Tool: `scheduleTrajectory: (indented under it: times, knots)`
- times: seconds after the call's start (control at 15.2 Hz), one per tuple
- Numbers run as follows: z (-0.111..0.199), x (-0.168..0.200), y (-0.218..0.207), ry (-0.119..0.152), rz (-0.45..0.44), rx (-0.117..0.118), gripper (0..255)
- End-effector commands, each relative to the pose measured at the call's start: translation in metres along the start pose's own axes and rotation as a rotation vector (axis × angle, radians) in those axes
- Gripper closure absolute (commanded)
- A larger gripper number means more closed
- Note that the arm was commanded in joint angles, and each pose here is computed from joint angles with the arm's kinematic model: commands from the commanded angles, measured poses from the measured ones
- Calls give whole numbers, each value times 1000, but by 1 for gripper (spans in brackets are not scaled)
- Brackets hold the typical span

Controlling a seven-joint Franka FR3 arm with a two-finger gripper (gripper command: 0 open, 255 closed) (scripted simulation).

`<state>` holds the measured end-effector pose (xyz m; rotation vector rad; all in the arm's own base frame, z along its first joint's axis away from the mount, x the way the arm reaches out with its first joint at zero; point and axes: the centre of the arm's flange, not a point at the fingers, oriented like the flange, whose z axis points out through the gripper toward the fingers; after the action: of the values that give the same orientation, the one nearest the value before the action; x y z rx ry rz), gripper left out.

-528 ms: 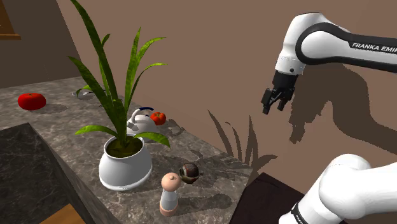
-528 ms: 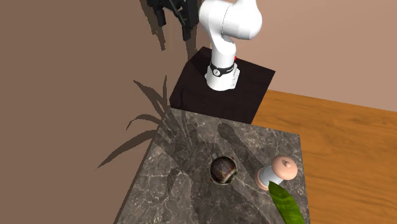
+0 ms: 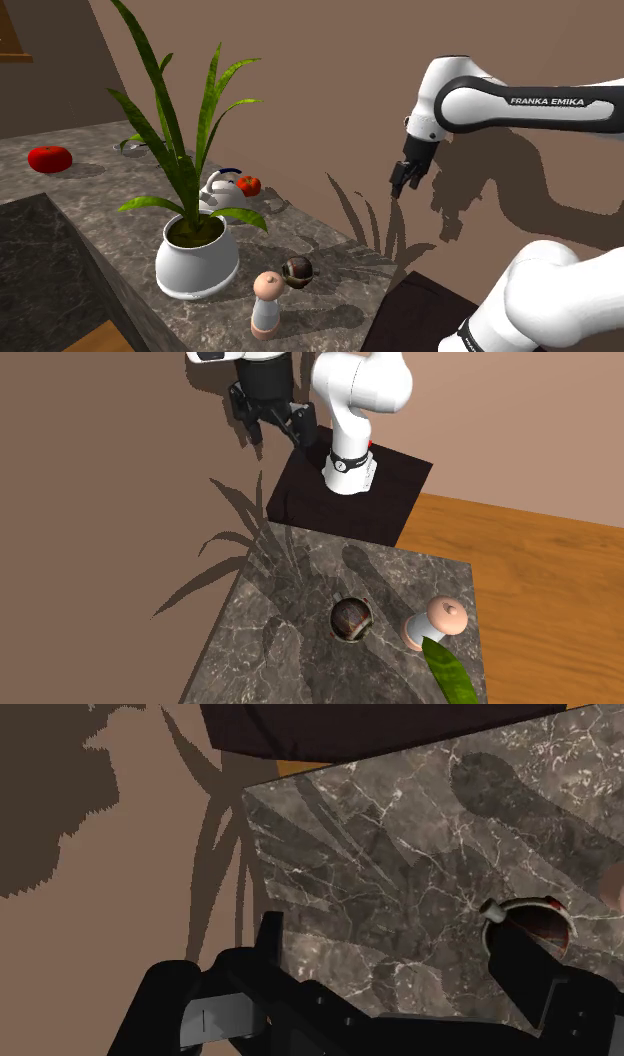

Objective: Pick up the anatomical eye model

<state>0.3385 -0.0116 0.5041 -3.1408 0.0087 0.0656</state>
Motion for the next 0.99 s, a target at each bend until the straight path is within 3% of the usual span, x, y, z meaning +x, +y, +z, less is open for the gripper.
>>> scheduleTrajectory:
  times: [0.0, 0.92]
  knots:
    - [21, 11, -9, 7, -66, 11, 0]
    - [168, 69, -92, 34, -515, 89, 0]
